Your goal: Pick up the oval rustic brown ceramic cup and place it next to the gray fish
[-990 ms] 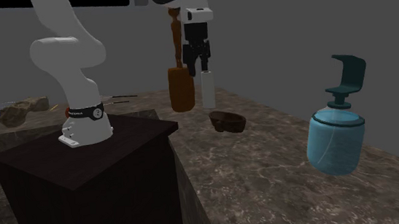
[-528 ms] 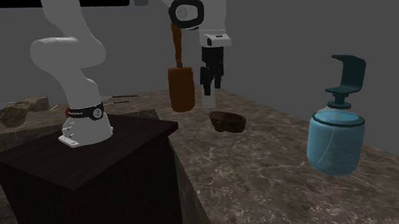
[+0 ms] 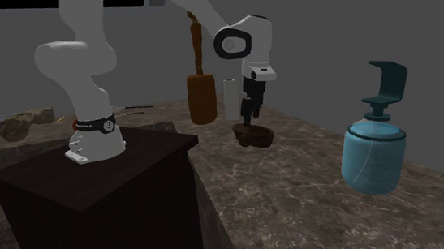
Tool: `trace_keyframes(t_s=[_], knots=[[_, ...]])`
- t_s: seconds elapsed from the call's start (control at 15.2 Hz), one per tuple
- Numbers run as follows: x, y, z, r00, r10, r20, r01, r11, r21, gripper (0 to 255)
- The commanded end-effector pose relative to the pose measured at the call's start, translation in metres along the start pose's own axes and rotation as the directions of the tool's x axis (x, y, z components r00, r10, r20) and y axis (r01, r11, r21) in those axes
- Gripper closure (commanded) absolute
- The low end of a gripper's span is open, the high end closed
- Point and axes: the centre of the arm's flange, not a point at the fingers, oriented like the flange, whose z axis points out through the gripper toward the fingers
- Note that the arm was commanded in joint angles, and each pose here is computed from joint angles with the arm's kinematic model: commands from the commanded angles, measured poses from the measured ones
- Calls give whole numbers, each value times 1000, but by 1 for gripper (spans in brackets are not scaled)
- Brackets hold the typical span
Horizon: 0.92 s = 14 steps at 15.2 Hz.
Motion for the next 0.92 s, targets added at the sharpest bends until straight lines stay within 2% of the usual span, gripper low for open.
trace_keyframes(t_s=[0.0, 0.4, 0.86], knots=[[4, -3, 13, 1000, 0, 4, 0, 1000, 0, 0], [4, -3, 48, 1000, 0, 4, 0, 1000, 0, 0], [4, -3, 48, 1000, 0, 4, 0, 1000, 0, 0]])
